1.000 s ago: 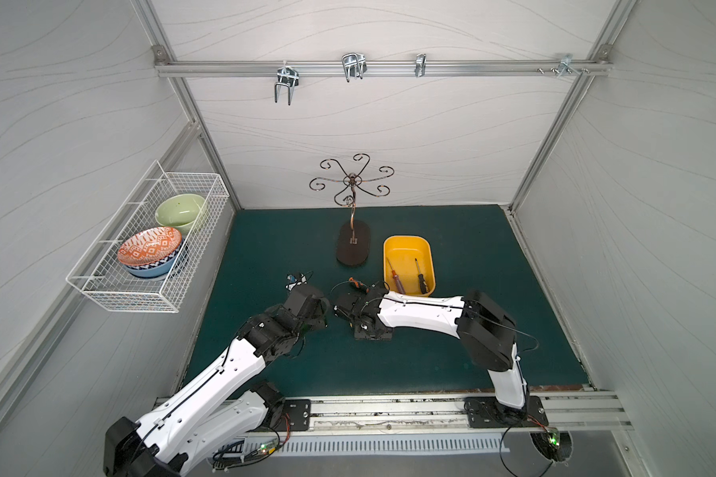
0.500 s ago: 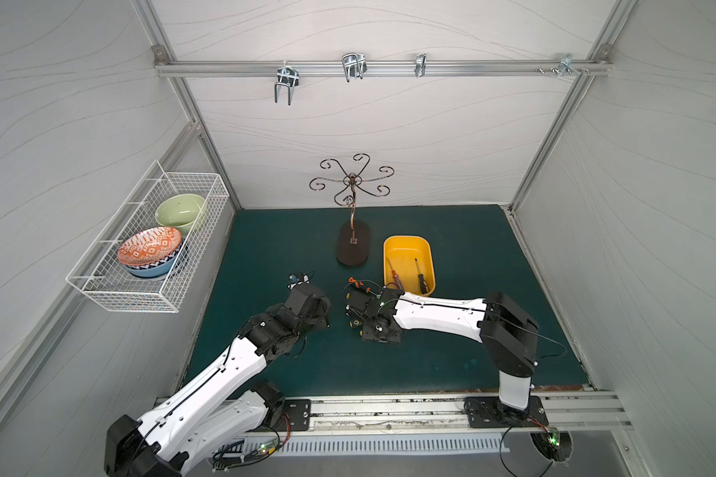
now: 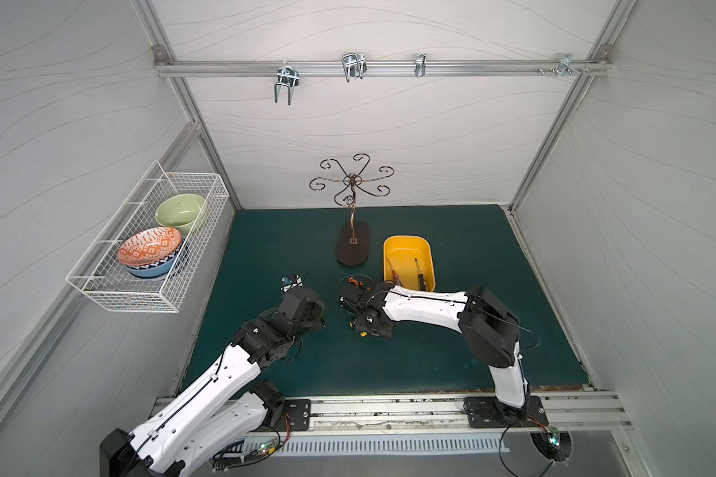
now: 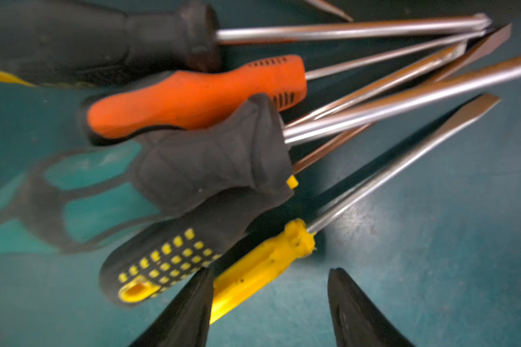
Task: Put the screwdriver on the desktop into the storage box
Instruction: Pick up the screwdriver from the center of the board.
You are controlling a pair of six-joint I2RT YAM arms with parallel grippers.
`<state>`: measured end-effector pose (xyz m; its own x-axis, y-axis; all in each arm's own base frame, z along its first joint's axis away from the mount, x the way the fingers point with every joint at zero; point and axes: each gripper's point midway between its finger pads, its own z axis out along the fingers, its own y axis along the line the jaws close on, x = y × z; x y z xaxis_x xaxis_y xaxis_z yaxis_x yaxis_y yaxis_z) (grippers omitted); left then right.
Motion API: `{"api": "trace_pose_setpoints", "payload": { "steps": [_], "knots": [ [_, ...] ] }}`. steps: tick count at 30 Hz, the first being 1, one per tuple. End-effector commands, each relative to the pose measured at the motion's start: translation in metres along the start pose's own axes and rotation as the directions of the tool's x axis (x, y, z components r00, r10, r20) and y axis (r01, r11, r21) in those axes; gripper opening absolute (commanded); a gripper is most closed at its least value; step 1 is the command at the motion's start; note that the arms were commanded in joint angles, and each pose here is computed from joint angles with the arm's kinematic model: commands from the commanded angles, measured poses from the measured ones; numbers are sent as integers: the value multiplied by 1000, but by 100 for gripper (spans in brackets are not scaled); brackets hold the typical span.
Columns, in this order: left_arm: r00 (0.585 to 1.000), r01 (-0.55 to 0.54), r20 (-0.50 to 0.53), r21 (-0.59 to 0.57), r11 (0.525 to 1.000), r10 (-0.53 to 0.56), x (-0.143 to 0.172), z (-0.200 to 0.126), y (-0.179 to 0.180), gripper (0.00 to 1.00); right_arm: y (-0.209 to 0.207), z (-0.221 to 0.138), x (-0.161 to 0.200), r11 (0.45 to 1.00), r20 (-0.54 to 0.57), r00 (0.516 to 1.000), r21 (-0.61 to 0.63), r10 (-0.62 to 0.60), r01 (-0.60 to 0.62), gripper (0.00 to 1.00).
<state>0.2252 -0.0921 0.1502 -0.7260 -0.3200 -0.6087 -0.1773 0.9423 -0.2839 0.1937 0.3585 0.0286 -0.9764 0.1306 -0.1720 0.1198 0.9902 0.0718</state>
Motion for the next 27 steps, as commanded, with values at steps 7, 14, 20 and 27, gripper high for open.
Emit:
{"api": "trace_pose_setpoints", "payload": {
  "steps": [7,14,20,27],
  "knots": [
    [999,19,32,10,1000,-19,-9,-3,-2,55,-24,-2,11,996,-22,1000,83,-7,9,60],
    [1000,19,23,18,1000,-19,-8,-1,-4,55,-51,-7,23,996,-56,998,88,11,-6,48],
    [1000,17,15,20,1000,-17,-6,-1,-5,55,-66,-3,22,994,-68,997,104,27,-20,39],
    [1000,10,3,20,1000,-10,-6,2,-7,55,-71,4,25,994,-89,995,109,33,-23,28]
  ]
}}
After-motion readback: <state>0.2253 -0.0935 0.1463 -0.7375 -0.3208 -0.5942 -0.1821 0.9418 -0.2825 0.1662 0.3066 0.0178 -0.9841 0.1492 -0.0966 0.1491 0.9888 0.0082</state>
